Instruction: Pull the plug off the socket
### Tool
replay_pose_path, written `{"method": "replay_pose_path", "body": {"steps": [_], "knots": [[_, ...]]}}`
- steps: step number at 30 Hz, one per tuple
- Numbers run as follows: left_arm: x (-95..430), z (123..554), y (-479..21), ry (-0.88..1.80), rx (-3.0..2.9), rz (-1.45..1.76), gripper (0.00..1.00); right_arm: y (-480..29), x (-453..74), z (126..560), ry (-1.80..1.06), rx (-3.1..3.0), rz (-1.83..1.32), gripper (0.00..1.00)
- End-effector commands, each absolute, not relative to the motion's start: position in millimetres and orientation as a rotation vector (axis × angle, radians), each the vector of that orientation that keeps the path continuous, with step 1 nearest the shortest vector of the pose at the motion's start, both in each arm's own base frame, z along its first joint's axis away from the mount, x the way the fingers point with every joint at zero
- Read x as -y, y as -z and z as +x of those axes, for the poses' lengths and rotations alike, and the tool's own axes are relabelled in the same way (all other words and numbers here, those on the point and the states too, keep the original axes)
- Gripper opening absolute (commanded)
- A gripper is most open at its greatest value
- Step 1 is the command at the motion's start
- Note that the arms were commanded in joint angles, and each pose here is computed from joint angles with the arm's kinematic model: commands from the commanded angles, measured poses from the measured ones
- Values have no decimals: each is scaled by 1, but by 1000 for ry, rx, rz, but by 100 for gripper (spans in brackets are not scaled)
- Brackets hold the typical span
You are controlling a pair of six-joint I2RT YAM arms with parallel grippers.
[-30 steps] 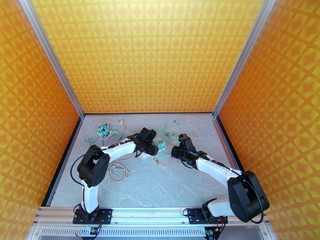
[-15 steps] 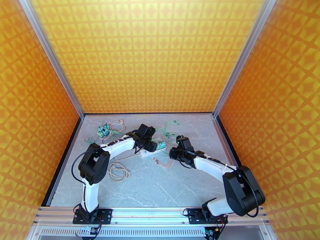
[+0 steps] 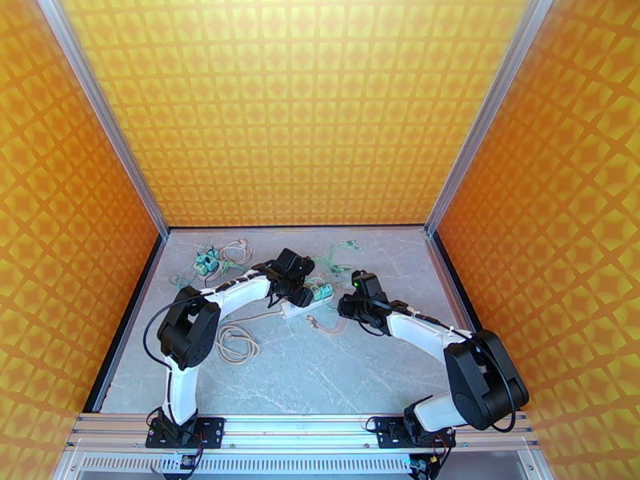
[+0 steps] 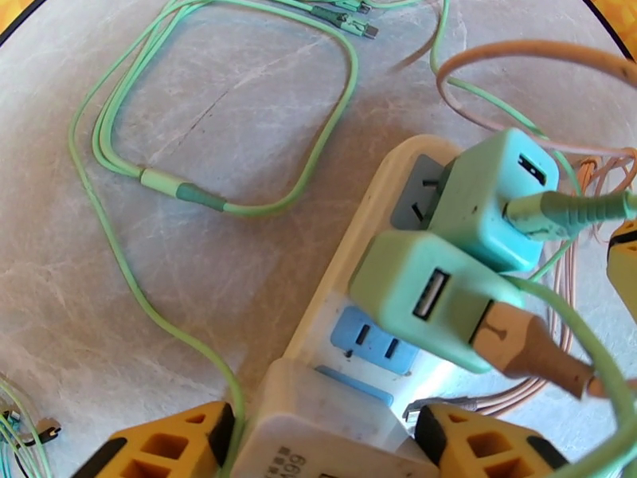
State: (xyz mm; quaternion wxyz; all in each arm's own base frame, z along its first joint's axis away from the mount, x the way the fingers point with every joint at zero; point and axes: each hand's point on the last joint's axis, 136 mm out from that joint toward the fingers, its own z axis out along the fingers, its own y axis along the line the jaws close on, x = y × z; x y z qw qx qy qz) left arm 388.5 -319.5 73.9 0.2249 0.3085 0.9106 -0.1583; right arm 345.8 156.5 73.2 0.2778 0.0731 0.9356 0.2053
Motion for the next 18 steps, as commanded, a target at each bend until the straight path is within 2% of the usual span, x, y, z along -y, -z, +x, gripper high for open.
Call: {"method": "replay_pose_path", "body": {"steps": [1, 8, 14, 18], "knots": [[332, 353, -73, 486, -2579, 925, 61, -77, -160, 349, -562, -2500, 156, 15], [313, 359, -102, 438, -2577, 750, 70, -83, -163, 344, -601, -2478, 132, 17], [280, 374, -148, 474, -2528, 550, 74, -90, -176, 342, -658, -2460, 95, 24], [260, 376, -147, 477, -2528, 466, 70, -78, -184, 347, -641, -2490, 152, 24]]}}
